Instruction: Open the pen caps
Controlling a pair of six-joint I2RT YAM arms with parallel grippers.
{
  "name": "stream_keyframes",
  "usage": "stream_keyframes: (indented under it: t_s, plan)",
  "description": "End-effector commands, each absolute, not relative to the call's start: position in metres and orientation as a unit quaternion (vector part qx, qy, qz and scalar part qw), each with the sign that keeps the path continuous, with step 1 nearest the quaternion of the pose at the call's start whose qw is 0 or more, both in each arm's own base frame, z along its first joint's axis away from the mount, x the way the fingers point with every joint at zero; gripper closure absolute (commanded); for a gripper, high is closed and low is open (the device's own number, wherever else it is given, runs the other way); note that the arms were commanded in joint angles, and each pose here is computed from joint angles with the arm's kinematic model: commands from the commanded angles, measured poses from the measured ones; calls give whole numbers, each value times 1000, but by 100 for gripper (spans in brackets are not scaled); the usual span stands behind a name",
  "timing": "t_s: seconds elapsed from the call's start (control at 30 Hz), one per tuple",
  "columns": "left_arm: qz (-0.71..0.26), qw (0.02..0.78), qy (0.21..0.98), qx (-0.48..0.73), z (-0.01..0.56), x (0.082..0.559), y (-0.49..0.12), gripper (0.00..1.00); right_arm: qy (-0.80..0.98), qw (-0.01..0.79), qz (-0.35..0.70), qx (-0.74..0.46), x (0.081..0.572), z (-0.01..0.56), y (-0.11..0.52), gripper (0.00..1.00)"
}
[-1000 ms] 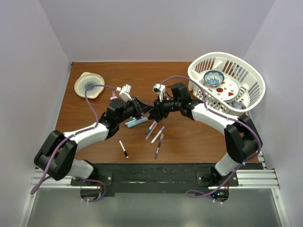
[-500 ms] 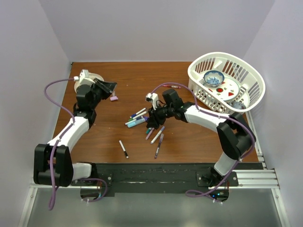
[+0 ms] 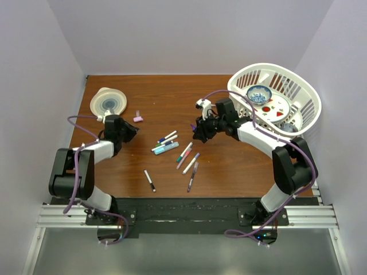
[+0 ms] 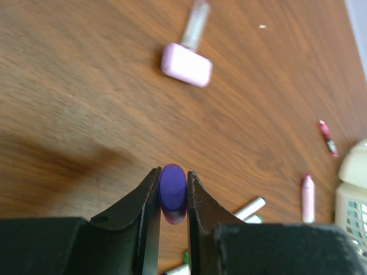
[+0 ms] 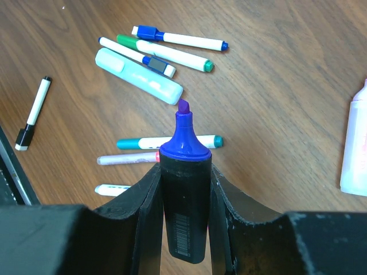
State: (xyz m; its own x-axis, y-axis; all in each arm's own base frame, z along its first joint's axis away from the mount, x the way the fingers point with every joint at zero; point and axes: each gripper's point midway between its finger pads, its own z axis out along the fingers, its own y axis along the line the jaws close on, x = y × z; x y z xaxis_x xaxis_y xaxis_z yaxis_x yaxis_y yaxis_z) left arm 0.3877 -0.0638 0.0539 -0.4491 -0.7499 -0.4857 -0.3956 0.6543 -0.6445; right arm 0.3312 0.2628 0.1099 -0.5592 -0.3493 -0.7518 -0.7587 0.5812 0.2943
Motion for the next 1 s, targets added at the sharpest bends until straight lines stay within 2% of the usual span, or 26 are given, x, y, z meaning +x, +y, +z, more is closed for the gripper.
stream_keyframes:
  t_s: [0.0,0.03,0.07,0.13,0.17,0.23,0.4,0.53,0.63,0.7,0.8,0.97]
  plan:
    - [-217,411,804,-371,55,414,-54,89,813,363,311,-333,341,132,261,100]
    - [-215,410,805,-372,54,416,-54,86,814,362,310,-331,341,132,260,100]
    - [-203,414,803,-377,52,420,-49,77,817,365,305,-327,344,131,257,100]
    - [-199,421,800,-378,56,424,-46,67,821,369,295,-320,348,130,252,100]
    - [-193,429,796,-381,60,427,-42,55,826,372,284,-314,353,127,247,100]
    - [-192,441,789,-382,72,428,-39,43,831,371,270,-314,358,121,242,98]
    - [-194,484,769,-369,114,427,-33,25,850,369,216,-307,371,106,222,93]
    - [-219,533,753,-320,174,422,-36,19,858,373,171,-309,384,101,206,92]
    - [-246,565,753,-229,219,412,-53,16,867,371,126,-308,397,96,189,91]
    - [-245,562,773,-165,227,399,-63,15,877,351,114,-308,399,85,182,89]
    - [-239,595,763,-86,252,370,-69,15,881,333,105,-320,411,84,181,88]
    - [-205,599,773,-47,242,338,-66,14,887,281,92,-355,421,72,177,87]
